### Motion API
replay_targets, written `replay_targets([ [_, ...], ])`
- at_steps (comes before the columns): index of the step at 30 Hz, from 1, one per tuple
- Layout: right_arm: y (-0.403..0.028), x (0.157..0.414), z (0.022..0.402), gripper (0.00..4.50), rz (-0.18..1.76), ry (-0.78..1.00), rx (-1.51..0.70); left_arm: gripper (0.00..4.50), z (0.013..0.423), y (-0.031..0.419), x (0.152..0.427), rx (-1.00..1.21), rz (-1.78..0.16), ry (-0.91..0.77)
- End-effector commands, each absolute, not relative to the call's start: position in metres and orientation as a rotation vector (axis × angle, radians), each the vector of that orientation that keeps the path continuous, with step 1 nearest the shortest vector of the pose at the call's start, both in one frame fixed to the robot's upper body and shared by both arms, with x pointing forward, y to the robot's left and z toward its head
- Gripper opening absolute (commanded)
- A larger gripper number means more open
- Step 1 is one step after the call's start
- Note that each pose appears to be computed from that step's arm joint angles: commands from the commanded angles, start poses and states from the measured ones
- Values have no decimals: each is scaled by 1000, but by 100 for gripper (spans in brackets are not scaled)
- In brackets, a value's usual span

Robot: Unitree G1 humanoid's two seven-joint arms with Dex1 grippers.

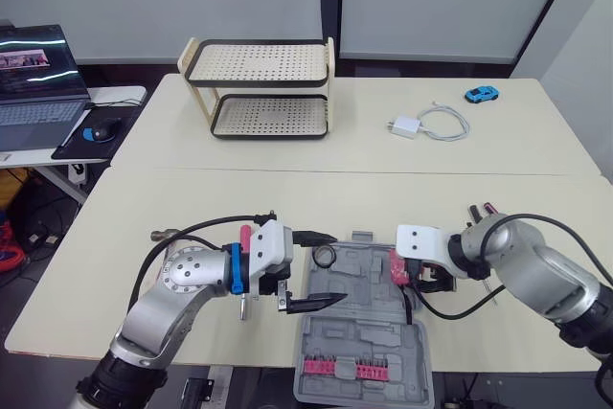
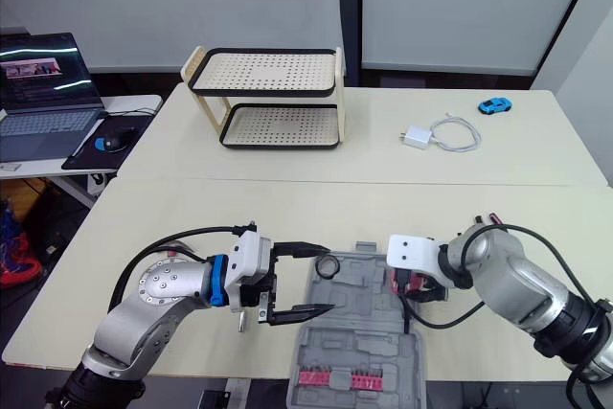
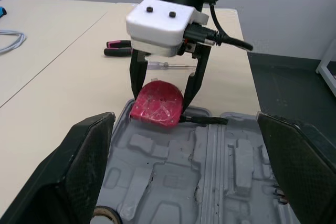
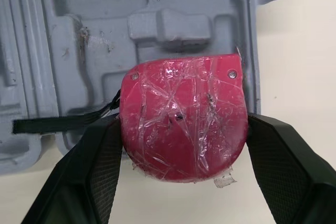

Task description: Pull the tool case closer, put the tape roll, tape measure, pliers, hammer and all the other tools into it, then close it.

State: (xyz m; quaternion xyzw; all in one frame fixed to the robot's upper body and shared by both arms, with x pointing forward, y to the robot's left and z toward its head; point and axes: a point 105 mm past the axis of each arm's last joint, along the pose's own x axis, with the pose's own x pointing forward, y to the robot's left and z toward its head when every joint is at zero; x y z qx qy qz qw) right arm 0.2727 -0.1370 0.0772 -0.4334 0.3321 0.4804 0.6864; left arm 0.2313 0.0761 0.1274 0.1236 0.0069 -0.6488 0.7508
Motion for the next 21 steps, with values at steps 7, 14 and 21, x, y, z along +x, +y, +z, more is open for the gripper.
replay_targets([
  [7,-131,283,76,325,1051,704,-1030,450,134,74,231,296,-1430,-14],
  [14,-127,285,73,325,1050,701,-1027,450,134,72,230,303,-1430,-16],
  [21,-125,285,72,325,1050,697,-1023,450,132,73,229,304,-1430,-12],
])
